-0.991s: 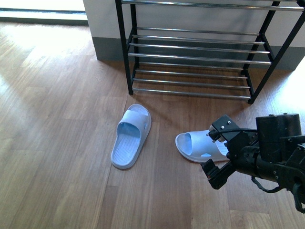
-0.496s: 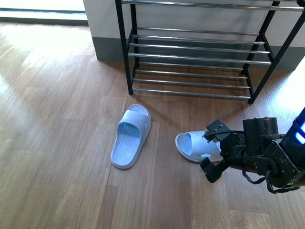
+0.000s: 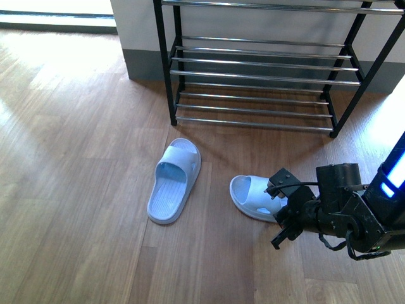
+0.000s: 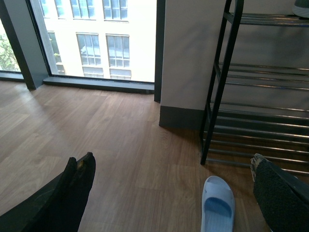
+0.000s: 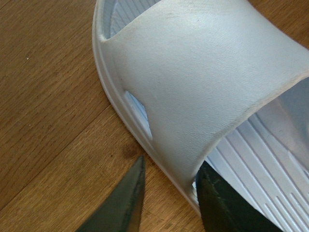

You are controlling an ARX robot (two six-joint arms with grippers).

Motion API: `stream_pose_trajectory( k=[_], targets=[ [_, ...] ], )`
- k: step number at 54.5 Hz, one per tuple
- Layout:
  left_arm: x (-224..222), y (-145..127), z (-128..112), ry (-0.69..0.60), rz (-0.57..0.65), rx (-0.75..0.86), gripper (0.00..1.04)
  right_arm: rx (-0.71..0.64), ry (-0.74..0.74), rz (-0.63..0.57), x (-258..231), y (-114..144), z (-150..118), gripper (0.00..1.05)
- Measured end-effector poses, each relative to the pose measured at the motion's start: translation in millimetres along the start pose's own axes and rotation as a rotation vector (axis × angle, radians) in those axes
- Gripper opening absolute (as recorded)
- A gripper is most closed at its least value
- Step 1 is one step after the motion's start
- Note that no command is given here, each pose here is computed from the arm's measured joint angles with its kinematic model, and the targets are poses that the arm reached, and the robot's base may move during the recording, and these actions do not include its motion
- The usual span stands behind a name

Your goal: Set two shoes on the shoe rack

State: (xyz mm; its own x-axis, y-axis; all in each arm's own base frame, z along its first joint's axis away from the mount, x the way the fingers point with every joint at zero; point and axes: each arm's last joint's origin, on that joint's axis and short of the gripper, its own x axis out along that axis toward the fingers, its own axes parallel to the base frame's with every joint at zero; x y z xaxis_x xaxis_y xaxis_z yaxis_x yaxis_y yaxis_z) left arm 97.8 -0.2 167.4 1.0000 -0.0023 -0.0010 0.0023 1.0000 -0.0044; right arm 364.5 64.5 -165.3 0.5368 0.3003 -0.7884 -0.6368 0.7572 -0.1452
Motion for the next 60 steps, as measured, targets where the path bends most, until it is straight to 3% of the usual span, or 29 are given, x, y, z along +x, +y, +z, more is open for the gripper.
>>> stream_pose_trajectory(
  k=[5,8,29,44,60],
  targets=[
    [0.0,0.0,0.0,0.0,0.0,0.0,0.95,-0.001,0.004,0.005,1.3,1.8,-1.9,0.52],
    [0.0,0.0,0.0,0.0,0.0,0.0,0.95,0.007,0.001,0.004,1.4,2.2,-1.5,0.57],
    [0.0,0.0,0.0,0.0,0.0,0.0,0.95,0.118,-0.059,0.023,-18.5,12.4,1.8,0.01],
    [0.0,0.0,0.0,0.0,0.0,0.0,0.95,0.278,-0.183,-0.107,-88.4,5.4,33.8,0.01],
    [0.0,0.0,0.0,0.0,0.0,0.0,0.95,0.475,-0.276,-0.371,-226.4,-15.1,49.0,0.01]
  ],
)
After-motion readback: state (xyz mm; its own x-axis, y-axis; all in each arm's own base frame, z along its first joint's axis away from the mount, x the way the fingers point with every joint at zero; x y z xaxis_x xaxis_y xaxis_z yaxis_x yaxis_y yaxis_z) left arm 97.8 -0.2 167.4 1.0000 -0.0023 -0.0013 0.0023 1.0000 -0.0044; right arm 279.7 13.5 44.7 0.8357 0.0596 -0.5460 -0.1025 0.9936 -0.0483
